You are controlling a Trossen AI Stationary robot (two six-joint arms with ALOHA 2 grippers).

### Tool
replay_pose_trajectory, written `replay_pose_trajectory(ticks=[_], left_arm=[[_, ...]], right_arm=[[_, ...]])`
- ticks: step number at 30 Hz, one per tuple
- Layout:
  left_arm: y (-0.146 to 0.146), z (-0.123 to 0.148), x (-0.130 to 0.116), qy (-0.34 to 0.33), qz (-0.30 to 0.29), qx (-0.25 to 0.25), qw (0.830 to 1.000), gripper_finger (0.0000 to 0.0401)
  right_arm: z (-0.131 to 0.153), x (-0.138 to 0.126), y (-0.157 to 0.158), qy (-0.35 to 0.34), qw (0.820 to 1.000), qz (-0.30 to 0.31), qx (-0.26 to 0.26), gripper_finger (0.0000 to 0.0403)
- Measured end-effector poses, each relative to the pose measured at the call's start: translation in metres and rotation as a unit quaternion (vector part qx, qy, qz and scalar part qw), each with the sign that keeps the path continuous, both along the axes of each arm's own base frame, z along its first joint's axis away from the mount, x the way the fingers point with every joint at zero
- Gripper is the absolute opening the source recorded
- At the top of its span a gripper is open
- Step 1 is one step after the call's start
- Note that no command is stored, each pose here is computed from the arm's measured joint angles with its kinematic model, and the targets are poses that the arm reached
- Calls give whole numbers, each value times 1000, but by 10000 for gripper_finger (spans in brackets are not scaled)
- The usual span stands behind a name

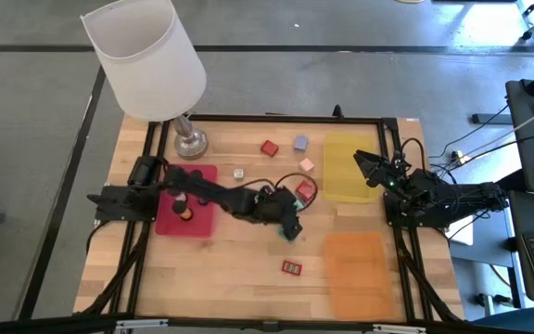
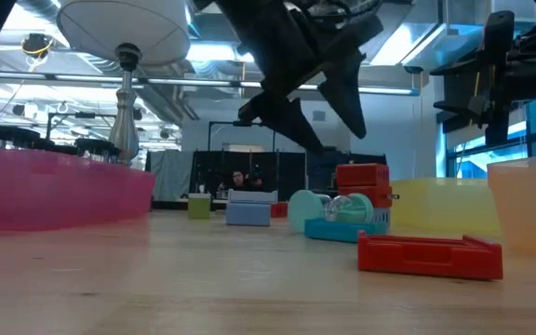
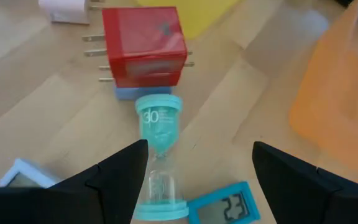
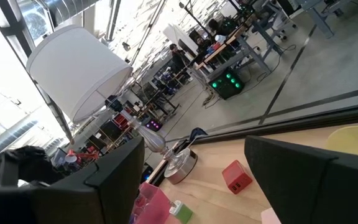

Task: Pick & Place Office items
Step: Put the light blue hourglass timer into the red bin

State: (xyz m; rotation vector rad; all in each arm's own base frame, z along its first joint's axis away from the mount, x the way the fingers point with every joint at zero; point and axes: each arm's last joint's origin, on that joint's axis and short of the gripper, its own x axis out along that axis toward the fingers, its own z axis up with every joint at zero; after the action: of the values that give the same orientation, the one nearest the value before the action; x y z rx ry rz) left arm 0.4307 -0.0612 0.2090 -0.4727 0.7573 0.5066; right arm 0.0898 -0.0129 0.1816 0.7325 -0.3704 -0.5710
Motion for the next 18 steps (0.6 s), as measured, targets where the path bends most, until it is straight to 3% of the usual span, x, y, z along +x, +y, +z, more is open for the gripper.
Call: replay_pose_trajectory(ticks=[6, 18], left_arm=[[19, 4, 1, 37, -31, -48, 998, 286], [23, -23, 7, 79, -66, -55, 993, 286]], right_arm=[[0, 0, 0, 0, 1000, 0, 0, 281], [0, 0, 0, 0, 1000, 0, 0, 281]])
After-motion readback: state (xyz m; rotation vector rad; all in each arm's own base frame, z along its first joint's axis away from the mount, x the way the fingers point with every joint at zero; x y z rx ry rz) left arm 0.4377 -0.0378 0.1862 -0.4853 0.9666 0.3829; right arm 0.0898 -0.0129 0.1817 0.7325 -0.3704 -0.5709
